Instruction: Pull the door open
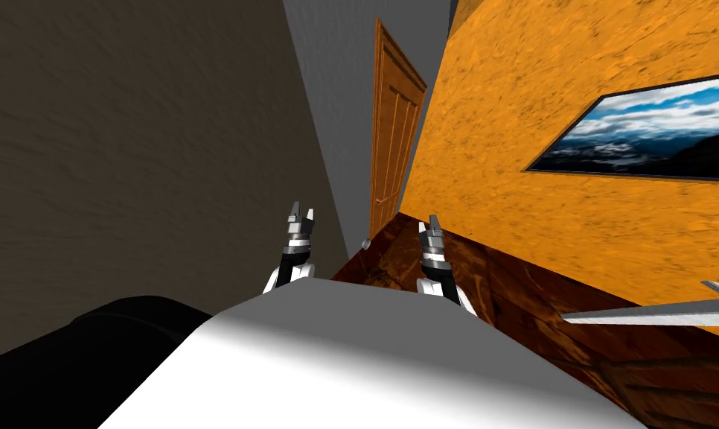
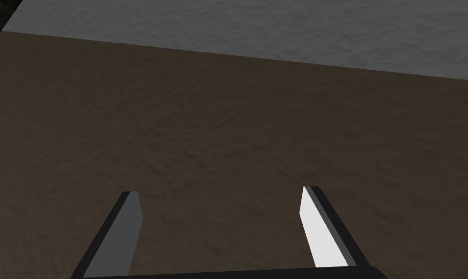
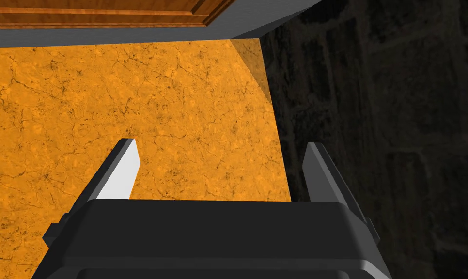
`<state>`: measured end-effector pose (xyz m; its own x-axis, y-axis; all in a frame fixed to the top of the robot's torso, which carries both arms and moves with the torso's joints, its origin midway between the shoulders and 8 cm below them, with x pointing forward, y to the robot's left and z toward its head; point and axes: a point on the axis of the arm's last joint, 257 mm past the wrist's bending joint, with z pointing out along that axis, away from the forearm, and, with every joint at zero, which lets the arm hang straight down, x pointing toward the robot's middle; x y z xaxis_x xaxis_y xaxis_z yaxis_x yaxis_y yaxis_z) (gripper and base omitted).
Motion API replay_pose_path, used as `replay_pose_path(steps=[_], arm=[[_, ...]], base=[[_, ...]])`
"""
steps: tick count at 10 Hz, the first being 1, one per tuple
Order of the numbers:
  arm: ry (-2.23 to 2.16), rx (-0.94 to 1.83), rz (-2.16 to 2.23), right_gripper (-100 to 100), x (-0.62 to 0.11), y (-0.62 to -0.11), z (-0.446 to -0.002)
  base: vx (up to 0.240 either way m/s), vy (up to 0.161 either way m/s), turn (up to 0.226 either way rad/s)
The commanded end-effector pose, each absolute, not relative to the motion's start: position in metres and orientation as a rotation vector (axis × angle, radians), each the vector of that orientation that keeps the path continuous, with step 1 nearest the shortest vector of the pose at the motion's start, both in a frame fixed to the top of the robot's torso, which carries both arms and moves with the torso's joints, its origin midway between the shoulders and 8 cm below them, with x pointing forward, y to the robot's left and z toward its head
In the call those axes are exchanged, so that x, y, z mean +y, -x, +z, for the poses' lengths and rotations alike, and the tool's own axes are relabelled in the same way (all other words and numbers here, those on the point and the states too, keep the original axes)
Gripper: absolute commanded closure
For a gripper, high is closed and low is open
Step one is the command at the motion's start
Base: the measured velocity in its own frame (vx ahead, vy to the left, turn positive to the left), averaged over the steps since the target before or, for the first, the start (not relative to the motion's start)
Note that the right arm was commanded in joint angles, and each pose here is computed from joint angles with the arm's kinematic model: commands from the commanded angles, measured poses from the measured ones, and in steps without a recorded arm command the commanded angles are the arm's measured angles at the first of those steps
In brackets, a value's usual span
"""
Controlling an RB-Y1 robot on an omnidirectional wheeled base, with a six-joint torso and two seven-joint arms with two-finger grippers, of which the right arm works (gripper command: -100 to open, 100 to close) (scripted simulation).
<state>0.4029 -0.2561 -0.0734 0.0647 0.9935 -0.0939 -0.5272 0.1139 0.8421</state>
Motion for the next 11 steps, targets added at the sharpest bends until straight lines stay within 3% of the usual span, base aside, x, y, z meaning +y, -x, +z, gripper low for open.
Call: replay_pose_path(steps=[1,11], arm=[[-0.746,0.829,1.326,-100,-0.254,-0.406,-0.084],[-0.821,0.902,1.360,-100,-0.251,-0.429,-0.141]], base=[[0.092,-0.085,0.127],[0.075,-0.072,0.143]])
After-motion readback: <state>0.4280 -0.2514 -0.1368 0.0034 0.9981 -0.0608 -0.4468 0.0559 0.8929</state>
